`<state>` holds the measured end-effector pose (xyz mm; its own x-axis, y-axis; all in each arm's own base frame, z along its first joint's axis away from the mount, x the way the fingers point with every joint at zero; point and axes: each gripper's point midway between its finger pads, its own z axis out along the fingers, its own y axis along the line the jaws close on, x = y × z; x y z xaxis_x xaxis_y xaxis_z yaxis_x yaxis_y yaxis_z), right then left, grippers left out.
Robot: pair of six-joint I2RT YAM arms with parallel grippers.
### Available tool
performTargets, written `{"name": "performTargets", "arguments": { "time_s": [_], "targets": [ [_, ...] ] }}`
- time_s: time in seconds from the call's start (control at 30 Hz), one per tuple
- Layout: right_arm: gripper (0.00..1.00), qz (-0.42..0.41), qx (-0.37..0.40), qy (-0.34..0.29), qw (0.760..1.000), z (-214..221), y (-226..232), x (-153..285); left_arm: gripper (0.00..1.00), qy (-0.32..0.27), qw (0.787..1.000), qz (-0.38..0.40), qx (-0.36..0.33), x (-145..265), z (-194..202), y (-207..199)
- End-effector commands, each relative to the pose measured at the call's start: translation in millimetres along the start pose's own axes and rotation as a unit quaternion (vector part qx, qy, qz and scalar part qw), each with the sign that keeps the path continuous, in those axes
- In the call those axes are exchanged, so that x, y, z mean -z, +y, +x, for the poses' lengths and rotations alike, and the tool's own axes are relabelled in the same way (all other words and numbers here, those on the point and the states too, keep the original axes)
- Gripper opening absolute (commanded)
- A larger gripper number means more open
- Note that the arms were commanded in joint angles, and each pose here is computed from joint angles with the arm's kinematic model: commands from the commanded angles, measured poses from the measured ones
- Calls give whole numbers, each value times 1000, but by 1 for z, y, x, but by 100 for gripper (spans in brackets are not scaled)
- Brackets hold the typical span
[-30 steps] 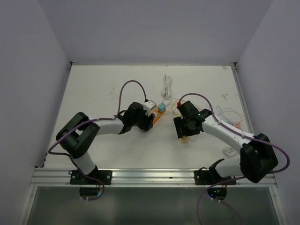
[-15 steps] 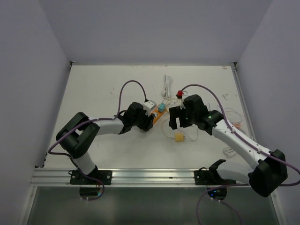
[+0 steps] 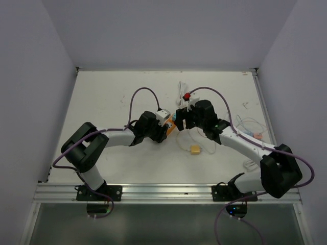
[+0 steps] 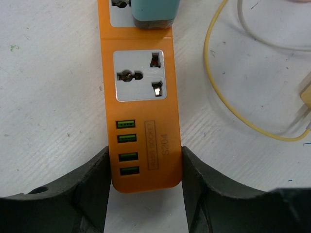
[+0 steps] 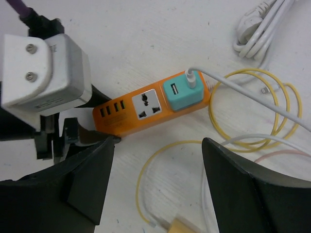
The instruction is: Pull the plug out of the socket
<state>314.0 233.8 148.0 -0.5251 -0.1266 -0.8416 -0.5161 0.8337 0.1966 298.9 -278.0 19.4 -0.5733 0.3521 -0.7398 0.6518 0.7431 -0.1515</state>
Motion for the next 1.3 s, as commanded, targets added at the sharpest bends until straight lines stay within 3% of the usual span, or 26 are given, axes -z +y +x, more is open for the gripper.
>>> {"name": "performTargets", "arguments": {
  "time_s": [0.0, 0.2, 0.5, 0.73, 1.27],
  "targets": [
    [76, 15, 27, -53, 998, -18, -9, -22, 0, 90, 995, -37, 24, 7, 54, 18],
    [68, 23, 34, -58, 997, -8, -19, -49, 0, 92, 995, -35, 26, 7, 55, 17],
    [69, -3, 20, -67, 998, -2, -35, -68, 0, 95, 995, -32, 26, 5, 56, 16],
    [70, -78, 33, -62, 994, -6, -14, -77, 0, 99, 994, -31, 25, 4, 58, 16],
    [66, -55, 45, -55, 996, -5, -25, -94, 0, 104, 994, -31, 27, 3, 60, 16]
  ]
}}
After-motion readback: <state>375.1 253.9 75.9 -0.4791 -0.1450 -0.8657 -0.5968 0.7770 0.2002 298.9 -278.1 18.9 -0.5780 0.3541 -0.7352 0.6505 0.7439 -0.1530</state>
